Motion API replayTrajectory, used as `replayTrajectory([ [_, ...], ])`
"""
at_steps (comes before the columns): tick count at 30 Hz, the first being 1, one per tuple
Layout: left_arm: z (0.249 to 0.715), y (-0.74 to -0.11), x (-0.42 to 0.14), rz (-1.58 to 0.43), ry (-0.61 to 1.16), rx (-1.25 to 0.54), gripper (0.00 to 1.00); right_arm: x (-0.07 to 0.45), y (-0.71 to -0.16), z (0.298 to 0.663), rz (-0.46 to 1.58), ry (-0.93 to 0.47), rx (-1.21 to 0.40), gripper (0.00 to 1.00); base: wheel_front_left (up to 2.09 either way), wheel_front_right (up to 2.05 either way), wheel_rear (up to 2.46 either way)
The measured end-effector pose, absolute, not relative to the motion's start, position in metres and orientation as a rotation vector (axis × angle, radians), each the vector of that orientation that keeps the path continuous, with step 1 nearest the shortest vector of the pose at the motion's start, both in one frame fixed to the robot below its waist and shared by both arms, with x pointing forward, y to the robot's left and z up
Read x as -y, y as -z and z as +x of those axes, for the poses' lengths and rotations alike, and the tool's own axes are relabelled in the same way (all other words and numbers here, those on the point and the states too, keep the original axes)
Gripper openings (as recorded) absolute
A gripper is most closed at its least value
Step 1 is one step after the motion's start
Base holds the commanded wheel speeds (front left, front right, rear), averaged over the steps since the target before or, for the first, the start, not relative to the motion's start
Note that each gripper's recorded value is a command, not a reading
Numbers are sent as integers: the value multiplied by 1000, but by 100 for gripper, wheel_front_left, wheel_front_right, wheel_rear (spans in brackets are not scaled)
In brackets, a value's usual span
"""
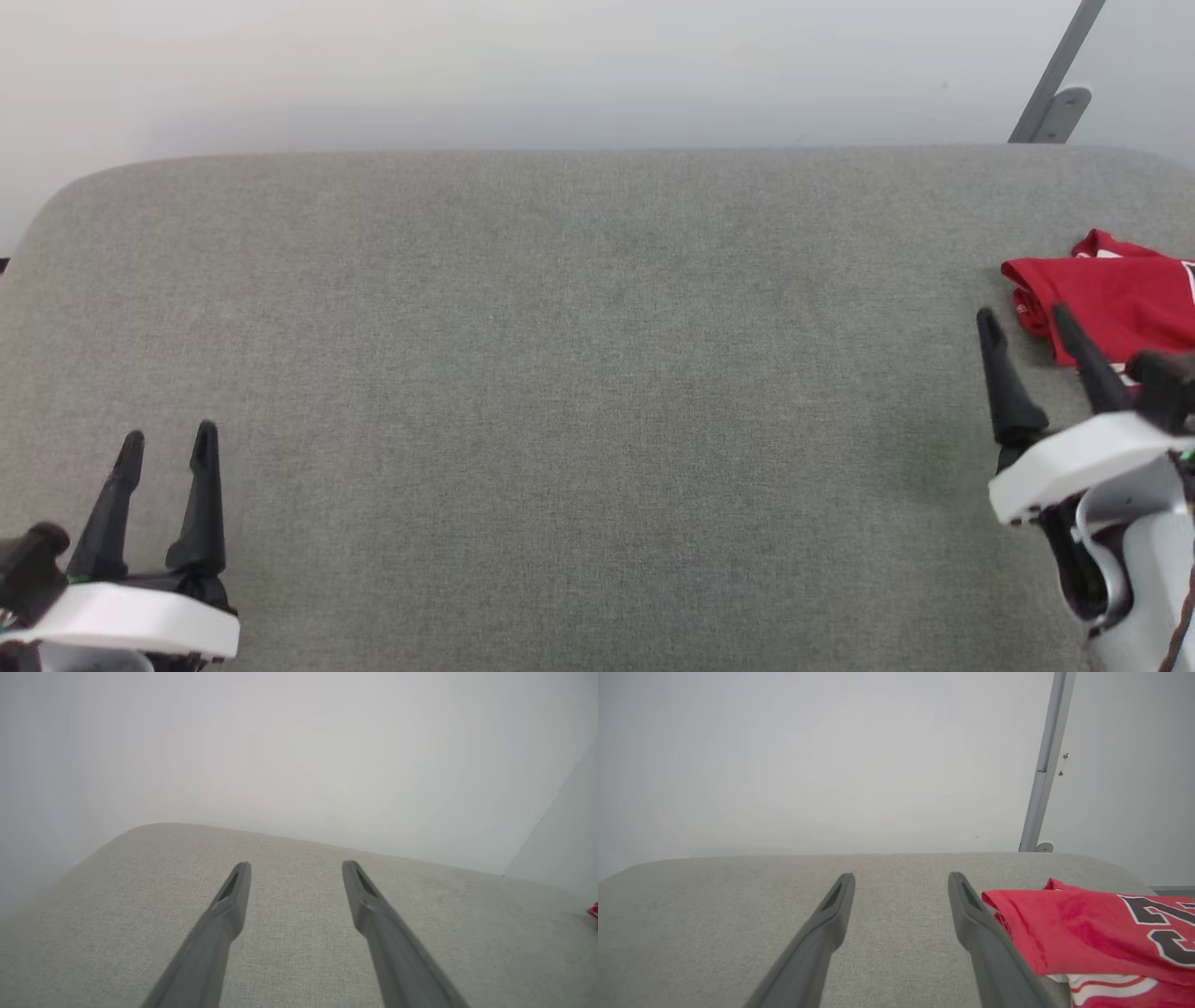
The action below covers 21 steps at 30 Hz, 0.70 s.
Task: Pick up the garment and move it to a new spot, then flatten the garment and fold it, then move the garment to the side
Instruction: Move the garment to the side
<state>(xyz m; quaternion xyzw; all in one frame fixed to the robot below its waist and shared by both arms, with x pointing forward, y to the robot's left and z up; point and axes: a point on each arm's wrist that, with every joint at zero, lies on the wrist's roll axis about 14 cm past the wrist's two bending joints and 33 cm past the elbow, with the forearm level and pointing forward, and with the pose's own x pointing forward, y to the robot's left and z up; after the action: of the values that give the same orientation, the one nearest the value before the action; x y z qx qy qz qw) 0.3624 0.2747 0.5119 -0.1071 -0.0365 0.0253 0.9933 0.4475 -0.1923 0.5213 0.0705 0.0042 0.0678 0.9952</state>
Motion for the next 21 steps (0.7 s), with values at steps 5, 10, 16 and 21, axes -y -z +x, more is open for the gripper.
replayTrajectory([
  [5, 353, -511, -277, -215, -62, 72, 100, 194, -515, 435, 153, -127, -11, 100, 0, 0, 0],
  [10, 339, -509, -279, -216, -78, 70, 100, 198, -508, 419, 174, -104, -9, 100, 0, 0, 0],
  [16, 325, -507, -282, -226, -97, 73, 100, 204, -502, 401, 202, -72, -2, 100, 0, 0, 0],
  [21, 315, -506, -281, -232, -103, 71, 100, 208, -497, 386, 220, -51, -3, 100, 0, 0, 0],
])
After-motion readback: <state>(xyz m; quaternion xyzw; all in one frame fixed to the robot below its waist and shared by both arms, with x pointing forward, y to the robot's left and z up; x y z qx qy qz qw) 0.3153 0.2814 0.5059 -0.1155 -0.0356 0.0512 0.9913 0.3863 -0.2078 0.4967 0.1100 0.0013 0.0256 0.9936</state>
